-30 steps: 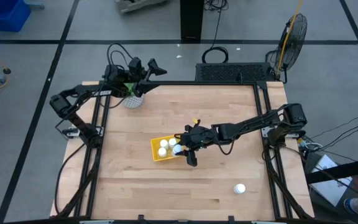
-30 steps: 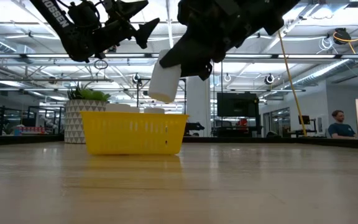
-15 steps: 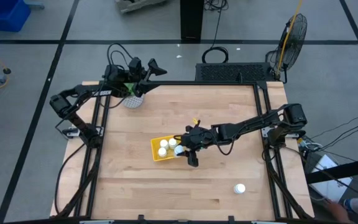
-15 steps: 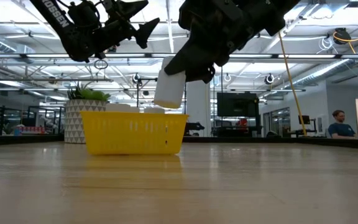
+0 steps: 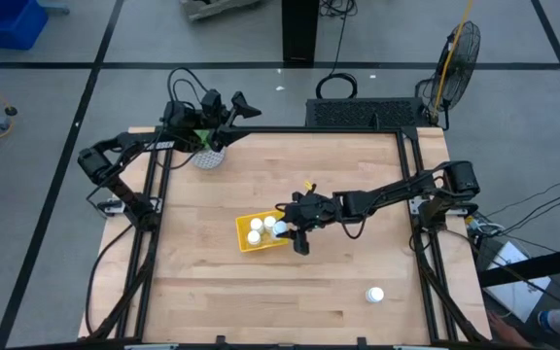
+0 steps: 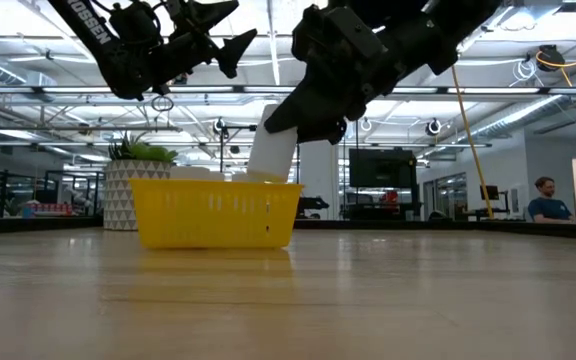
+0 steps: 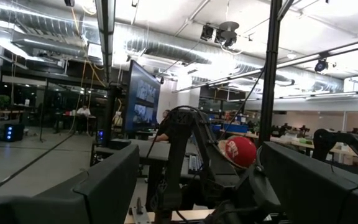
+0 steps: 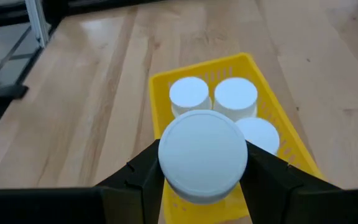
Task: Pick and place pill bottles into a basket
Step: Put the white medicine bottle into the yellow bin
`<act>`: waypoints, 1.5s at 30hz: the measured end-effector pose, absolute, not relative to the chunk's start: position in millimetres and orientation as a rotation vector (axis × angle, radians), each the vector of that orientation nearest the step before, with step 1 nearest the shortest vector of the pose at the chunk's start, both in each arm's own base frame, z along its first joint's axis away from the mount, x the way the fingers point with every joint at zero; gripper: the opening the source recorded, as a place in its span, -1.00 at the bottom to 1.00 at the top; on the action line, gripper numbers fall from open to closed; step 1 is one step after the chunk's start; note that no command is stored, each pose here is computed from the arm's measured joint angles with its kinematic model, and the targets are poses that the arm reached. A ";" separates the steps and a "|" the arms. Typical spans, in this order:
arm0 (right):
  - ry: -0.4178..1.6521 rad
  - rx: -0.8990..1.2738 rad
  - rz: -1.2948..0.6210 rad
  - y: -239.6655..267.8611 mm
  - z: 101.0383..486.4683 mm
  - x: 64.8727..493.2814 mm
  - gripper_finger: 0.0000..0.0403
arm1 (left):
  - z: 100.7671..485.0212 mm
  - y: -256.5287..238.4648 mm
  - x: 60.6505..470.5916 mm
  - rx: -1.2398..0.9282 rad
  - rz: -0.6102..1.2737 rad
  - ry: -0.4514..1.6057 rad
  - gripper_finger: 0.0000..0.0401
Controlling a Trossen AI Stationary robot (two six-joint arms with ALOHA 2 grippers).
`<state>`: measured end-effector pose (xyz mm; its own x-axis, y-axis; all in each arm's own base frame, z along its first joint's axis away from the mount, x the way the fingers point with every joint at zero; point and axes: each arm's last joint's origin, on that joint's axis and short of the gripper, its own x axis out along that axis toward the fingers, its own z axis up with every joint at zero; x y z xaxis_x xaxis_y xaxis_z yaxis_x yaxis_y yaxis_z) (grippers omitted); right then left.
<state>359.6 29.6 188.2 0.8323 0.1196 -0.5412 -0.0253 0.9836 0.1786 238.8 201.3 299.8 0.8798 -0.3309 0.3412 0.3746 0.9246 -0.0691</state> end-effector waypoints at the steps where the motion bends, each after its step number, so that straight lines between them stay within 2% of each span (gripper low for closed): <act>1: 0.587 0.165 0.078 29.6 185.9 360.5 -0.21 | 299.9 201.3 238.8 -0.135 -0.369 -0.331 0.72; 9: 0.639 0.185 0.103 31.7 167.8 364.1 -0.21 | 299.9 201.7 238.5 -0.134 -0.366 -0.332 0.70; 17: 0.658 0.200 0.119 32.4 165.9 363.8 -0.21 | 299.9 203.0 237.3 -0.133 -0.360 -0.333 0.70; 23: 0.752 0.208 0.134 34.6 159.1 357.9 -0.21 | 299.9 203.1 237.2 -0.133 -0.360 -0.332 0.71; 45: 0.761 0.244 0.130 38.0 158.9 357.3 -0.18 | 299.9 203.0 237.3 -0.133 -0.361 -0.332 0.70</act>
